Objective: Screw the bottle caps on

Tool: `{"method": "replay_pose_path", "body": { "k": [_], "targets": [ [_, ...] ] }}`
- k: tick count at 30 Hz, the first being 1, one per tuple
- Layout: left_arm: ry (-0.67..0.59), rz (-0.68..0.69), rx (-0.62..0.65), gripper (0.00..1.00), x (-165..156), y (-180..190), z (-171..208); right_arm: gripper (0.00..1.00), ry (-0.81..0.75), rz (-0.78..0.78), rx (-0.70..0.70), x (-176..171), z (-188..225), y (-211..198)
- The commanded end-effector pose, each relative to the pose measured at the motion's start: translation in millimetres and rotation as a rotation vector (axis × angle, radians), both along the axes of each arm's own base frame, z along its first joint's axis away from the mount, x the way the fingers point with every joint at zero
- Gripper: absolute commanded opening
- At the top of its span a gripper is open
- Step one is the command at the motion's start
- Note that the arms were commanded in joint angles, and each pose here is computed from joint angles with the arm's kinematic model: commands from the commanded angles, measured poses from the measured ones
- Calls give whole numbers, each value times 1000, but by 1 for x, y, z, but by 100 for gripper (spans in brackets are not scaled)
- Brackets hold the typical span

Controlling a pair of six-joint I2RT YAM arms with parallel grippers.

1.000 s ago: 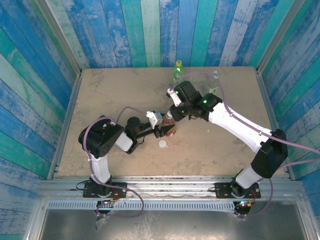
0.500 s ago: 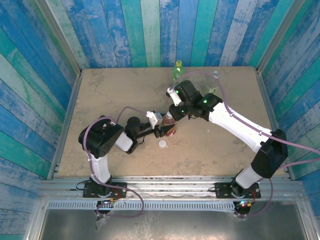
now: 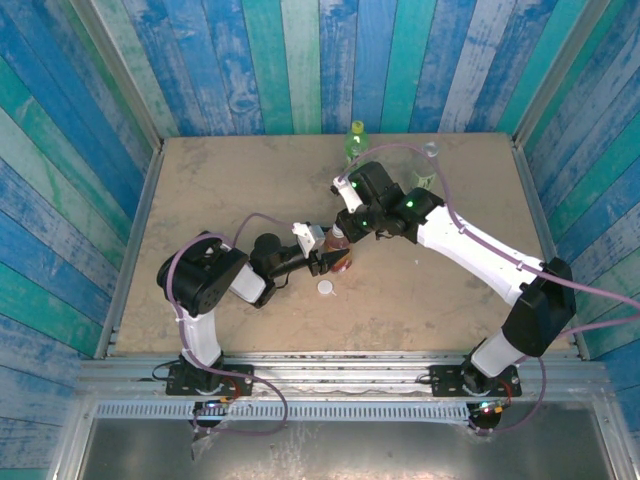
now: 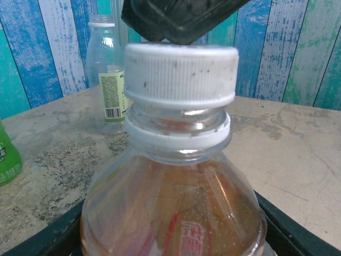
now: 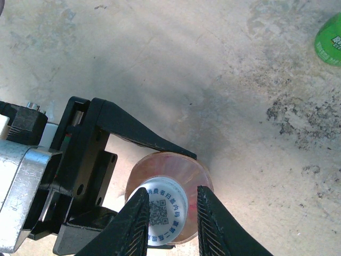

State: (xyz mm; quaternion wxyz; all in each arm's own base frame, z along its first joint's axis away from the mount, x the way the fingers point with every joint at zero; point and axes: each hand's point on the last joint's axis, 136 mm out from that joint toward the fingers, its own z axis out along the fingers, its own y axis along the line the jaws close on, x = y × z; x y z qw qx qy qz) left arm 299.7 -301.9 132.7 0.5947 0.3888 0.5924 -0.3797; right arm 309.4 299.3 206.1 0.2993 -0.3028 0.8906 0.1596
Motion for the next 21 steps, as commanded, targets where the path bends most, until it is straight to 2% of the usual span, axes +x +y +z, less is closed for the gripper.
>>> {"method": "replay_pose_path", "body": {
  "k": [1, 13, 21],
  "targets": [
    [89, -31, 63, 57, -9, -1, -29, 28, 67, 13, -73, -12, -24, -8],
    [91, -33, 64, 57, -9, -2, -31, 26, 131, -14, -184, -26, -67, -32],
    [92, -31, 64, 57, -9, -1, -30, 26, 149, 3, -191, -26, -74, -29]
  ]
}}
